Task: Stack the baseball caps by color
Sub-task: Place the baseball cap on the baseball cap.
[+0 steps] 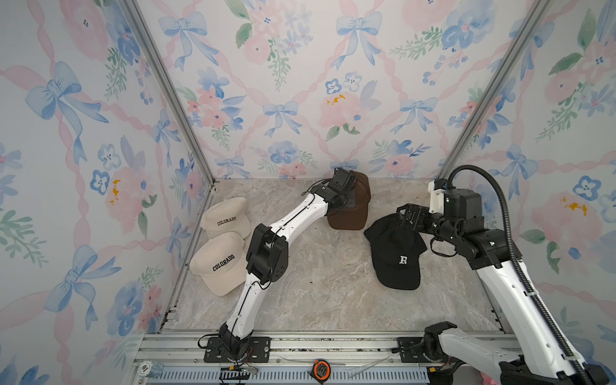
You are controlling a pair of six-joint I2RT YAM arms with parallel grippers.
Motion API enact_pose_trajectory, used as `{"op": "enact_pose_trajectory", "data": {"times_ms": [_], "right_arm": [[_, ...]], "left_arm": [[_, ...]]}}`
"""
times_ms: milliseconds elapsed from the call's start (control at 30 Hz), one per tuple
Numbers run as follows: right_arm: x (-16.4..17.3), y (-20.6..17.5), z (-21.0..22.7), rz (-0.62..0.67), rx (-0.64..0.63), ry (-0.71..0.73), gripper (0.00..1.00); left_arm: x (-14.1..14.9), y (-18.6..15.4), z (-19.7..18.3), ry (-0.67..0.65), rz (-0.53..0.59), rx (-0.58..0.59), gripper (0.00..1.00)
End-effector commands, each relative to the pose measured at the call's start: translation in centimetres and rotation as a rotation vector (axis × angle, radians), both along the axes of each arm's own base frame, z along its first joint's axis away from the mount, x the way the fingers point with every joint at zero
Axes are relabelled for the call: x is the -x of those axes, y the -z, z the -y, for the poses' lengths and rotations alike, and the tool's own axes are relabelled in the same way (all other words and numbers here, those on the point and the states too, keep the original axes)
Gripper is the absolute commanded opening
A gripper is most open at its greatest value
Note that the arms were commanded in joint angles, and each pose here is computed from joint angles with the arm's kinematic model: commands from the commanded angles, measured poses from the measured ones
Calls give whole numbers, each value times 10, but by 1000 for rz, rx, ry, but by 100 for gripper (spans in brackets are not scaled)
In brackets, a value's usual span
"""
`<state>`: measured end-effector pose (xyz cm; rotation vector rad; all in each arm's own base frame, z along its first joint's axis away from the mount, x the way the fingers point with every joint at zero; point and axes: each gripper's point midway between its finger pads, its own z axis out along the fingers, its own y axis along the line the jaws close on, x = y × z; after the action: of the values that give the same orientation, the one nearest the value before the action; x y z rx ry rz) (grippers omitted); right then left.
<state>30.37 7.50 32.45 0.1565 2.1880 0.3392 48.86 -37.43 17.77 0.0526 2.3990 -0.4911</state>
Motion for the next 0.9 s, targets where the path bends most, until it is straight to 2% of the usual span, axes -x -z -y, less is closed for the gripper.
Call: {"op": "enact_pose_trajectory", "data": {"times_ms": [0, 633, 867], "right_arm": [[11, 7, 8, -33, 1, 9, 96], [26, 7, 35, -43, 2, 69, 96], [30, 6, 44, -44, 7, 88, 96]], "left_arm": [[-8, -6, 6, -32, 31, 12, 0], [-29, 34, 29, -39, 12, 23, 1], [-30, 61, 31, -47, -29, 13, 28]]}}
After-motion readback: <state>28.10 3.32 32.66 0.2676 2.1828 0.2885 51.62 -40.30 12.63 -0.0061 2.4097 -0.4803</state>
